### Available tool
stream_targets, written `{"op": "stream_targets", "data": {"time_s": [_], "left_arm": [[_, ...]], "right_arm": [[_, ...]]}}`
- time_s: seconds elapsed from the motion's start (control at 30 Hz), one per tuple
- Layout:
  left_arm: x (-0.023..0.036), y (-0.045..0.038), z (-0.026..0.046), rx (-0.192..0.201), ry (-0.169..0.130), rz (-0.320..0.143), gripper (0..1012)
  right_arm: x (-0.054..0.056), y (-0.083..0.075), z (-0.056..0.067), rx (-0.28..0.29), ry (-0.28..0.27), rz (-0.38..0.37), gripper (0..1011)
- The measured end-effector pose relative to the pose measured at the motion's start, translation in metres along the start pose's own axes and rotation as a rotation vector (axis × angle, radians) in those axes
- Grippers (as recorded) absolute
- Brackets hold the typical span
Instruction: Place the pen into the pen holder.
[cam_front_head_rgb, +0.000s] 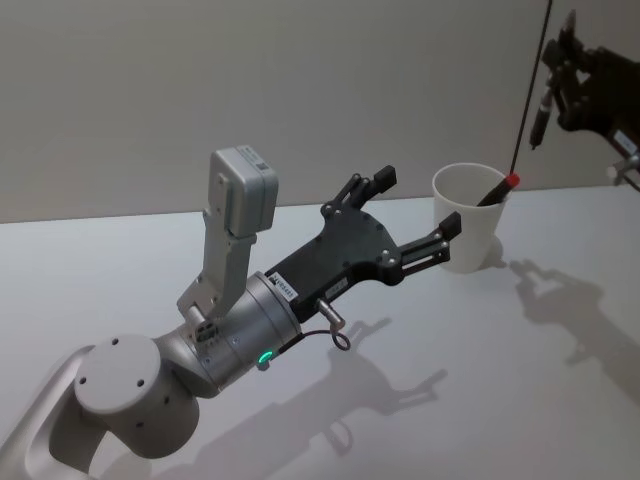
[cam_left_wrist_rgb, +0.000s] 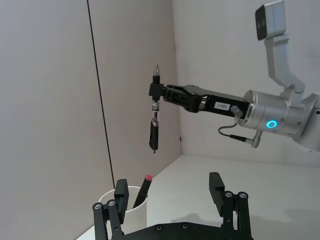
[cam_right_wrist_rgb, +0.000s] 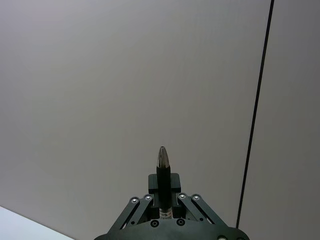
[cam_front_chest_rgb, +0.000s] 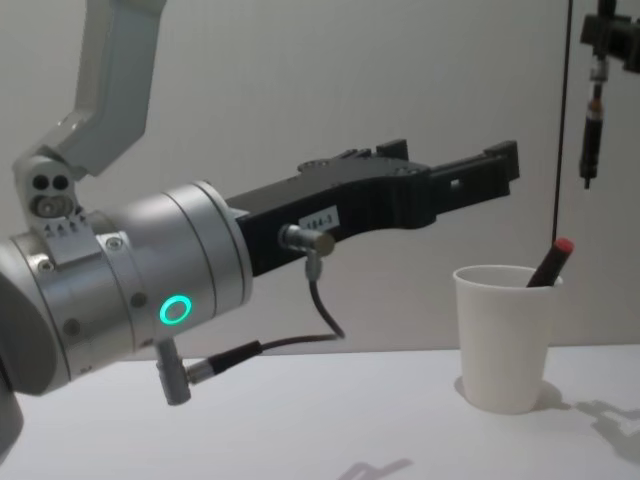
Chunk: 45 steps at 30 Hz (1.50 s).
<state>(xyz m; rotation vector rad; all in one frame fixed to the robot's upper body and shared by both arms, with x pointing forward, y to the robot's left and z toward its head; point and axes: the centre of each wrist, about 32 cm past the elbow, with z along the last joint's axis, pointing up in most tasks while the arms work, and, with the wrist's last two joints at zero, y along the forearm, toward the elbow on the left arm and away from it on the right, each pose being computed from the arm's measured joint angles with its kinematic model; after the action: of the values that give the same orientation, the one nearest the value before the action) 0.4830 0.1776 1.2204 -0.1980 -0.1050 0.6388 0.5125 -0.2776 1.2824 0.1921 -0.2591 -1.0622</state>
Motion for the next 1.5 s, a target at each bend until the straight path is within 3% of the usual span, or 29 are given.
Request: {"op": "stream_targets", "data": {"time_s": [0.33,0.57,1.13,1.5], "left_arm": [[0.0,0.0,0.0,0.0,0.0,0.0,1001],[0.0,0.0,0.0,0.0,0.0,0.0,1001],[0.0,0.0,0.0,0.0,0.0,0.0,1001],[0.0,0.0,0.0,0.0,0.0,0.0,1001]], "right_arm": [[0.004,0.018,-0.016,-0.038,-0.099,-0.023,109],[0.003,0.029,-0.029,-0.064,-0.121,-0.024,109],[-0.009,0.048,-0.055,-0.132,-0.108,0.007,109],[-0.015,0.054,-0.063,-0.164,-0.095,0.017,147]]}}
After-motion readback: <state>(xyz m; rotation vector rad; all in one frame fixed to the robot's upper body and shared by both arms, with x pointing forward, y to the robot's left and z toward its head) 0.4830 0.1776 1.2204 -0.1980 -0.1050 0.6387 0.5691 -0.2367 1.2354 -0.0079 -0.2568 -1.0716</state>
